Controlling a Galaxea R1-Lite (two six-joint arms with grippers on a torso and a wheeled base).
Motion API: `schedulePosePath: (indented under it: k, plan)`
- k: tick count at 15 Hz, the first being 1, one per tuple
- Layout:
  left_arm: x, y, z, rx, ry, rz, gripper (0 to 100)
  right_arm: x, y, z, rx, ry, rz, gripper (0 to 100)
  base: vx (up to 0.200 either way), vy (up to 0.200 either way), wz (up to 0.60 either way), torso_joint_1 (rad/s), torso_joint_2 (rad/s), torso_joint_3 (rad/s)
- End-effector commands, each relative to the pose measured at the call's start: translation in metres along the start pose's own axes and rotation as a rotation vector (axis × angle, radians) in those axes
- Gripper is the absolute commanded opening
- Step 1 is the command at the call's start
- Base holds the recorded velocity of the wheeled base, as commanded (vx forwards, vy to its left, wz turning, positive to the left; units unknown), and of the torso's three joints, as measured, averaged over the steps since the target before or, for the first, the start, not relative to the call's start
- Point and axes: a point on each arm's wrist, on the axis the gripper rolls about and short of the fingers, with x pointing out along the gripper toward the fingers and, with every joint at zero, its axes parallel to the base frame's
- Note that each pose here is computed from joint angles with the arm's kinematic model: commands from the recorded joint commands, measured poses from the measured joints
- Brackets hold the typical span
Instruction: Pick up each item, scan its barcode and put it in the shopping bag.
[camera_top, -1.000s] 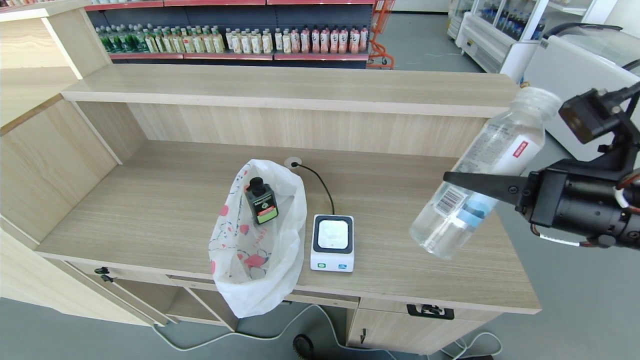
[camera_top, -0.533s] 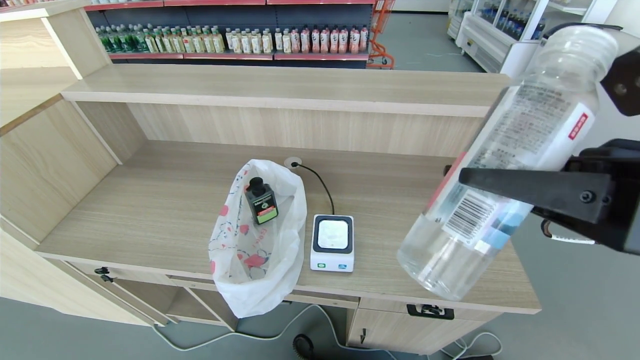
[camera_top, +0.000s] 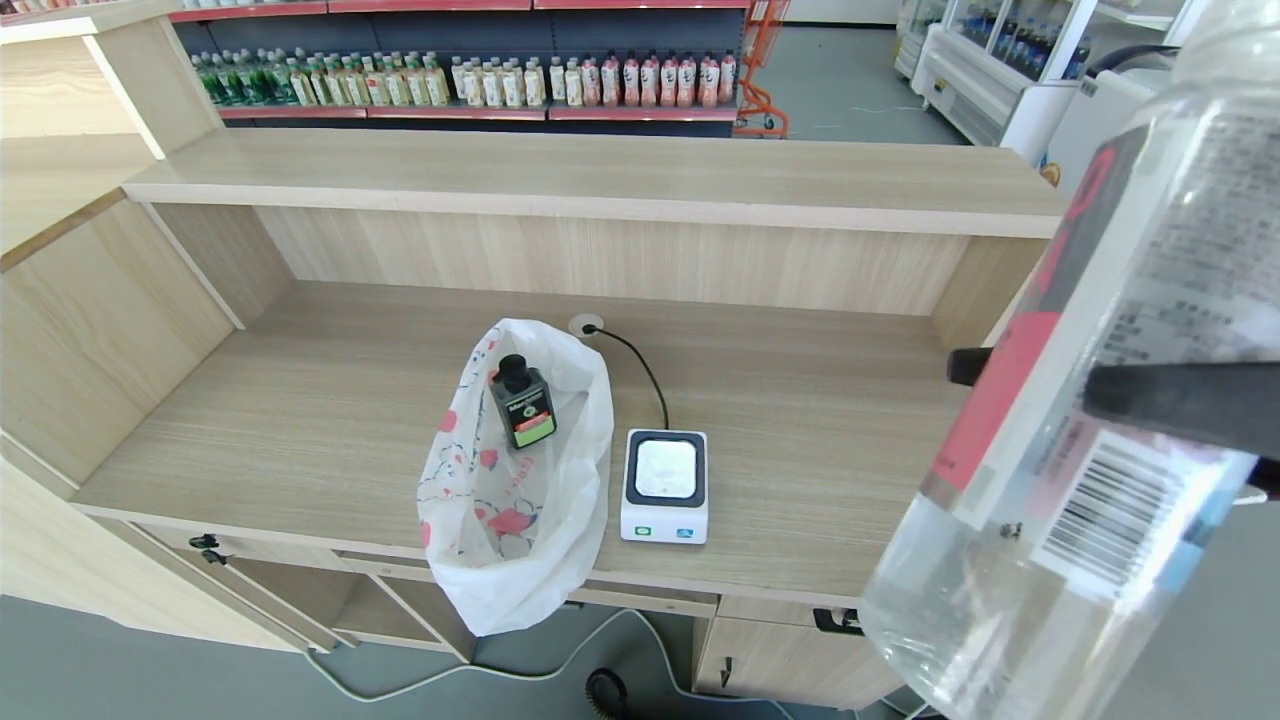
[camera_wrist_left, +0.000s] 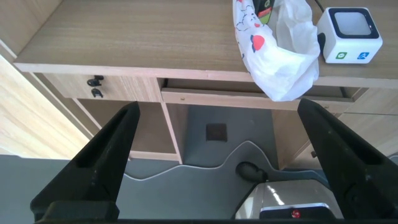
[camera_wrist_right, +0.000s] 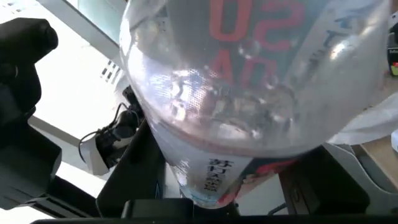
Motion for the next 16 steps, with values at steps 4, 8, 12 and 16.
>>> schedulePosePath:
  k: [4, 8, 12, 16]
  plan:
    - [0.000, 0.000, 0.000, 0.000, -0.001, 0.000, 100, 0.003, 0.016, 0.010, 0.009, 0.014, 0.089, 0, 0.000, 0.000, 0.00, 0.000, 0.00, 0.000]
    - [0.000, 0.000, 0.000, 0.000, -0.001, 0.000, 100, -0.006, 0.029, -0.001, 0.023, 0.042, 0.123, 0, 0.000, 0.000, 0.00, 0.000, 0.00, 0.000]
    - [0.000, 0.000, 0.000, 0.000, -0.001, 0.000, 100, -0.011, 0.033, -0.002, 0.016, 0.036, 0.117, 0, 0.000, 0.000, 0.00, 0.000, 0.00, 0.000]
    - [0.000, 0.000, 0.000, 0.000, -0.001, 0.000, 100, -0.015, 0.035, -0.003, 0.026, 0.042, 0.104, 0, 0.000, 0.000, 0.00, 0.000, 0.00, 0.000]
